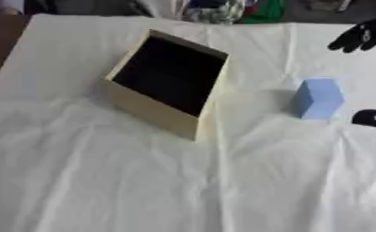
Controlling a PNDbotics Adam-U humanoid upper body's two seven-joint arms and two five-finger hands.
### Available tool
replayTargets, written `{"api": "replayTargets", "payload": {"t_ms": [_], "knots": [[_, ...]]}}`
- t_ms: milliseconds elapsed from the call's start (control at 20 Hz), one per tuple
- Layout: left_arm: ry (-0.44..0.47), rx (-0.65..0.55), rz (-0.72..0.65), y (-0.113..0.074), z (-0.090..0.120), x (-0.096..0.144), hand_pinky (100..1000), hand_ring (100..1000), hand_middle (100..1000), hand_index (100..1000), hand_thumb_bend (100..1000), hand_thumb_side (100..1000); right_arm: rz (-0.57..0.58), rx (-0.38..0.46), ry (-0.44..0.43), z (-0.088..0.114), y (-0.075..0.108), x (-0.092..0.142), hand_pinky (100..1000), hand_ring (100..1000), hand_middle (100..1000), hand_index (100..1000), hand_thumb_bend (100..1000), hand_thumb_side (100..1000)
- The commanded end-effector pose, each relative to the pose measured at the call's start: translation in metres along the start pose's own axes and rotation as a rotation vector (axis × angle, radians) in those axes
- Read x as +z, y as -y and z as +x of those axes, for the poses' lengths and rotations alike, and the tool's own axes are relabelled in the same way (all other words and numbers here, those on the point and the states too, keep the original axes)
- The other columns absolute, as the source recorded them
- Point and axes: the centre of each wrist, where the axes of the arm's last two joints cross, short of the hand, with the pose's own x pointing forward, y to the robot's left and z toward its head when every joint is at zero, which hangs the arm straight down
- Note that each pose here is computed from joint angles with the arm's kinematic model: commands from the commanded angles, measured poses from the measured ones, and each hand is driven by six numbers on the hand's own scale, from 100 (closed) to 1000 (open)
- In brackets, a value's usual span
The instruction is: Pick up objects on the table and place them in the box.
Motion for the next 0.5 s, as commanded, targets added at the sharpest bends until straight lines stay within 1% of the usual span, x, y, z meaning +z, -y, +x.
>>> {"api": "replayTargets", "payload": {"t_ms": [50, 300, 500], "knots": [[0.030, 0.009, -0.006, 0.001, 0.007, -0.005, 691, 517, 442, 731, 338, 123, 0.001, 0.005, -0.051, -0.011, 0.004, -0.004, 843, 867, 876, 935, 502, 288], [0.029, 0.012, -0.008, 0.001, 0.007, -0.005, 690, 517, 442, 731, 336, 122, 0.032, -0.024, -0.072, -0.024, -0.002, -0.019, 844, 869, 878, 936, 502, 294], [0.027, 0.014, -0.010, 0.002, 0.007, -0.005, 691, 517, 441, 732, 336, 123, 0.051, -0.036, -0.118, -0.038, -0.008, -0.030, 846, 878, 886, 942, 500, 294]]}}
